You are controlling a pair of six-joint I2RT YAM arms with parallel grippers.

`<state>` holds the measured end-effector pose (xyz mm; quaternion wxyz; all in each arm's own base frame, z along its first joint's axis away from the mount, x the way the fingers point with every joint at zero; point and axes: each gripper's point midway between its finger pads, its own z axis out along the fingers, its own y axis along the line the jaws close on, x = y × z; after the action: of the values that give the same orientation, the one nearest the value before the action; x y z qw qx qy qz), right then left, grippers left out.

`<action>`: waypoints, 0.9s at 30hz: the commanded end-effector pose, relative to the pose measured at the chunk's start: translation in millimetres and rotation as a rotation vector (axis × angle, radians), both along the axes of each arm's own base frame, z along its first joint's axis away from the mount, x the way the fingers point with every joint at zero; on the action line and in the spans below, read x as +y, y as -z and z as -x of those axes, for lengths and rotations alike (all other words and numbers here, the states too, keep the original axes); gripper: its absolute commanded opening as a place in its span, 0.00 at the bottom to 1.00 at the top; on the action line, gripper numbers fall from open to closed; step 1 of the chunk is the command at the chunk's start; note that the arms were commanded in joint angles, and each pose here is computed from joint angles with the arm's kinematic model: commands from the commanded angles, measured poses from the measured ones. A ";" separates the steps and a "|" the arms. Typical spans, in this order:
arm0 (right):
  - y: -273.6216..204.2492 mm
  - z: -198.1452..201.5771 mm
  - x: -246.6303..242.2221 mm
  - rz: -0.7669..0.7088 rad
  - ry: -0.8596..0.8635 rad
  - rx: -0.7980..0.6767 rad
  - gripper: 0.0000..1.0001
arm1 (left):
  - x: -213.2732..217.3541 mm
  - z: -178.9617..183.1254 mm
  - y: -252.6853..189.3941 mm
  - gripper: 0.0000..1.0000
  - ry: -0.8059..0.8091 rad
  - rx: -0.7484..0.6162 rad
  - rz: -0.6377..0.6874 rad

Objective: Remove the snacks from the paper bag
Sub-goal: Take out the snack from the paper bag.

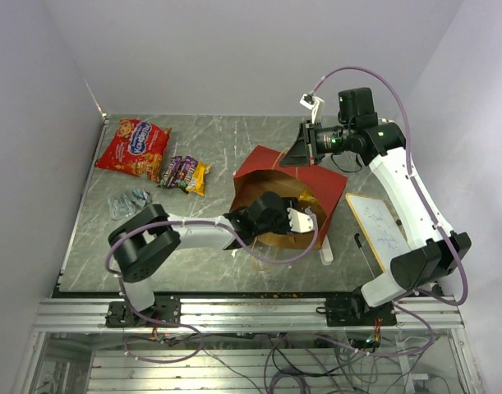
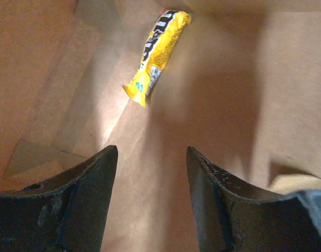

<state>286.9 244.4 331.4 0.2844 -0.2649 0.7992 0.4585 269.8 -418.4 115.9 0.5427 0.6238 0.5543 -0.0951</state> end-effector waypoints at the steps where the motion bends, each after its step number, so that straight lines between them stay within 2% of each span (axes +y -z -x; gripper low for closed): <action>1: -6.9 6.2 -2.3 0.002 -0.033 0.002 0.00 | -27.7 -23.7 -16.2 0.66 0.075 -0.054 0.050; 10: -13.1 4.3 -1.8 0.001 -0.036 0.007 0.00 | -53.0 -56.5 3.8 0.67 0.075 -0.094 0.007; 15: -11.8 1.8 -0.3 -0.003 -0.034 0.011 0.00 | -60.8 -61.0 9.9 0.71 0.082 -0.094 0.029; 27: -16.5 2.3 -2.3 0.019 -0.036 0.023 0.00 | -86.0 -86.1 35.9 0.73 0.072 -0.087 0.067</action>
<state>286.2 244.1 338.4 0.2640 -0.2726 0.8042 0.4574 344.4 -486.9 71.0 0.5531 0.6447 0.5196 -0.0919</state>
